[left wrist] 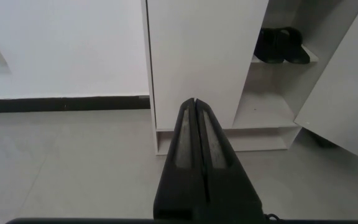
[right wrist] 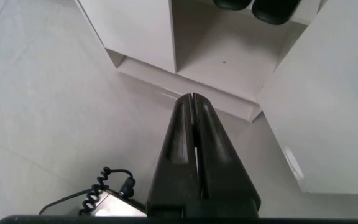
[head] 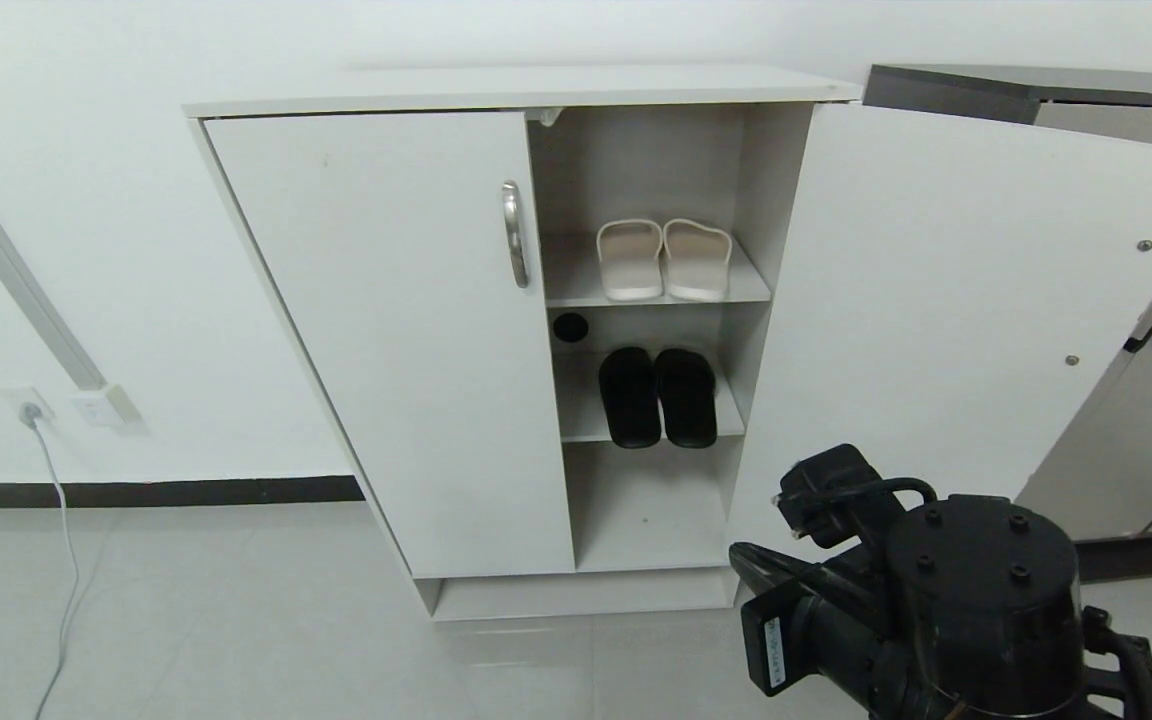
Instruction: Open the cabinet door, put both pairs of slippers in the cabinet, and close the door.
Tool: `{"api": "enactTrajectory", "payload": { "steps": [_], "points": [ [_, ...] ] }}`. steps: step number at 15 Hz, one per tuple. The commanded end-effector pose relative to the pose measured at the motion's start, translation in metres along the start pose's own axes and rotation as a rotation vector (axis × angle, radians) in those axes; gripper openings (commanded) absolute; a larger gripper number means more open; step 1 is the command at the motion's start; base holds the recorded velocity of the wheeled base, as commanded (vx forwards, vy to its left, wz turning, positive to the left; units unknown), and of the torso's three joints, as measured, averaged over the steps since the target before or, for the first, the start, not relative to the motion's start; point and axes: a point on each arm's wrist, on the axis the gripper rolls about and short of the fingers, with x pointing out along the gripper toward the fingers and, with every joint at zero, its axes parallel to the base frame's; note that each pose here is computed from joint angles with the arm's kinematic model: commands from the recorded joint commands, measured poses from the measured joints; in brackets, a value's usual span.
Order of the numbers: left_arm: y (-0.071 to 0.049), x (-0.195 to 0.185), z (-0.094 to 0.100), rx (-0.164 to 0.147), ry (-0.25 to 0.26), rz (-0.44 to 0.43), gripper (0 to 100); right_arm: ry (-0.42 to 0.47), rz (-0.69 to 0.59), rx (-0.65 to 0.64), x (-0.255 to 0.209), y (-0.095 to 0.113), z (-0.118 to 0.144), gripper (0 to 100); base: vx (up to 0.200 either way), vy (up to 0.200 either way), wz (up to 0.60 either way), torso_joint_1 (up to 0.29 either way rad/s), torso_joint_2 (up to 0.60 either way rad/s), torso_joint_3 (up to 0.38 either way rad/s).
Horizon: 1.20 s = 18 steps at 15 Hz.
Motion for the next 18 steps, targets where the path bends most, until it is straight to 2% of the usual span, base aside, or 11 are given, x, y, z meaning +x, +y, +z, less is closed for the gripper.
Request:
{"api": "enactTrajectory", "payload": {
  "steps": [1, 3, 6, 11, 18],
  "points": [
    [0.0000, 0.0001, 0.0000, -0.002, 0.001, 0.000, 0, 0.002, 0.001, -0.003, -0.0004, 0.0000, -0.0007, 0, 0.000, 0.000, 0.00, 0.000, 0.00, 0.000],
    [0.0000, 0.0001, 0.0000, -0.002, 0.001, 0.000, 0, 0.006, 0.000, -0.005, -0.0002, -0.0001, -0.0019, 0, 0.000, 0.000, 0.00, -0.001, -0.07, -0.082],
    [0.0000, 0.0000, 0.0005, 0.000, 0.000, 0.000, 0, 0.005, 0.000, -0.004, -0.0006, -0.0002, -0.0015, 0, 0.000, 0.000, 0.00, 0.003, -0.19, -0.320],
    [0.0000, 0.0001, 0.0000, -0.002, 0.001, 0.000, 0, 0.009, 0.000, -0.008, -0.0005, -0.0005, -0.0030, 0, 0.000, 0.000, 0.00, 0.054, -0.50, -0.370],
    [0.0000, 0.0001, 0.0000, -0.002, 0.001, 0.002, 0, 0.007, 0.003, -0.006, -0.0021, -0.0007, -0.0025, 0, 0.000, 0.000, 0.00, 0.127, -0.46, -0.331]
  ]
}}
